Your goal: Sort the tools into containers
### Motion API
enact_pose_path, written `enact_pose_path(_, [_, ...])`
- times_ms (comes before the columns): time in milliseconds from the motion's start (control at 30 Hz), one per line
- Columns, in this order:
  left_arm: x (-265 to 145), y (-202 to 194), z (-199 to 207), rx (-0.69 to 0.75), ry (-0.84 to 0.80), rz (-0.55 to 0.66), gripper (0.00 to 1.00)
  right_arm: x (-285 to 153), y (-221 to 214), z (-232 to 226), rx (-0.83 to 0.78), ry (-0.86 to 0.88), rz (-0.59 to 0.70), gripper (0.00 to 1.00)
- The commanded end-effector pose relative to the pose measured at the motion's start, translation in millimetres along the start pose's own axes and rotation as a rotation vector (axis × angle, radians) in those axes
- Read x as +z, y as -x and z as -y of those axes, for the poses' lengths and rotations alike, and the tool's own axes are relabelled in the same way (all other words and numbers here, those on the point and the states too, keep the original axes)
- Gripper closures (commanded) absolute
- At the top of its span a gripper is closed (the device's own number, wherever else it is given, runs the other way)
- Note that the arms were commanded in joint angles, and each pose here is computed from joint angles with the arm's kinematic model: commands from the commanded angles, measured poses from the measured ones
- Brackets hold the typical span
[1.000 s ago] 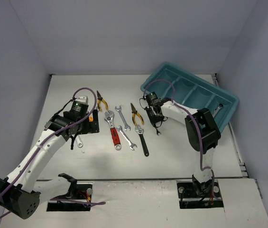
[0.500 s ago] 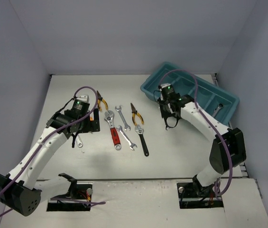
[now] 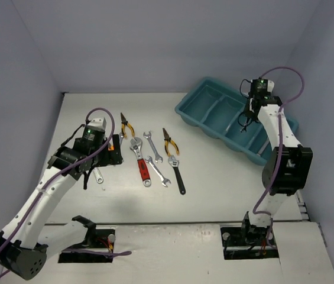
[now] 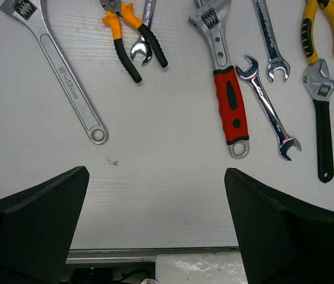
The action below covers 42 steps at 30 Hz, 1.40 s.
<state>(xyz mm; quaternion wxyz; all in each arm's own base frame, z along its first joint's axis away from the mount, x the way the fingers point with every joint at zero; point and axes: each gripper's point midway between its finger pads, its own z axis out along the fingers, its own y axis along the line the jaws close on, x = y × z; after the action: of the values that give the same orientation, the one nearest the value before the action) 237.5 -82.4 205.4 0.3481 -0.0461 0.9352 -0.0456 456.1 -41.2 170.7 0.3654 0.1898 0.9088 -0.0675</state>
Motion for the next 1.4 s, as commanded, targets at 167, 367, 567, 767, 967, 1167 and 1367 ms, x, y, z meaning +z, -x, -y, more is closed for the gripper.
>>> enact_pose_path(167, [-10.1, 1.5, 1.5, -0.043, -0.032, 0.030, 0.03, 63.2, -16.0, 22.6, 0.013, -0.077, -0.087, 0.93])
enact_pose_path(367, [-9.8, 1.7, -0.6, -0.039, -0.021, 0.033, 0.03, 41.4, -5.3, 12.7, -0.012, -0.027, -0.049, 0.62])
enact_pose_path(567, [-10.1, 11.4, 1.0, -0.032, -0.013, 0.043, 0.03, -30.6, -0.3, -45.3, -0.174, 0.103, 0.066, 0.44])
enact_pose_path(767, [-9.5, 17.4, -3.0, -0.033, 0.020, 0.056, 0.03, -118.9, -81.2, -162.4, -0.503, 0.425, 0.082, 0.47])
enact_pose_path(967, [-13.3, 19.6, -6.9, -0.024, 0.037, 0.058, 0.03, -161.3, -171.1, -230.0, -0.685, 0.638, -0.020, 0.50])
enact_pose_path(1167, [-31.0, 23.9, -29.6, -0.042, 0.123, 0.124, 0.03, -164.6, -235.7, -269.8, -0.779, 0.677, -0.118, 0.50])
enact_pose_path(1367, [-43.8, 22.1, -43.4, -0.034, 0.164, 0.153, 0.03, -151.8, -287.9, -289.3, -0.861, 0.654, -0.214, 0.51])
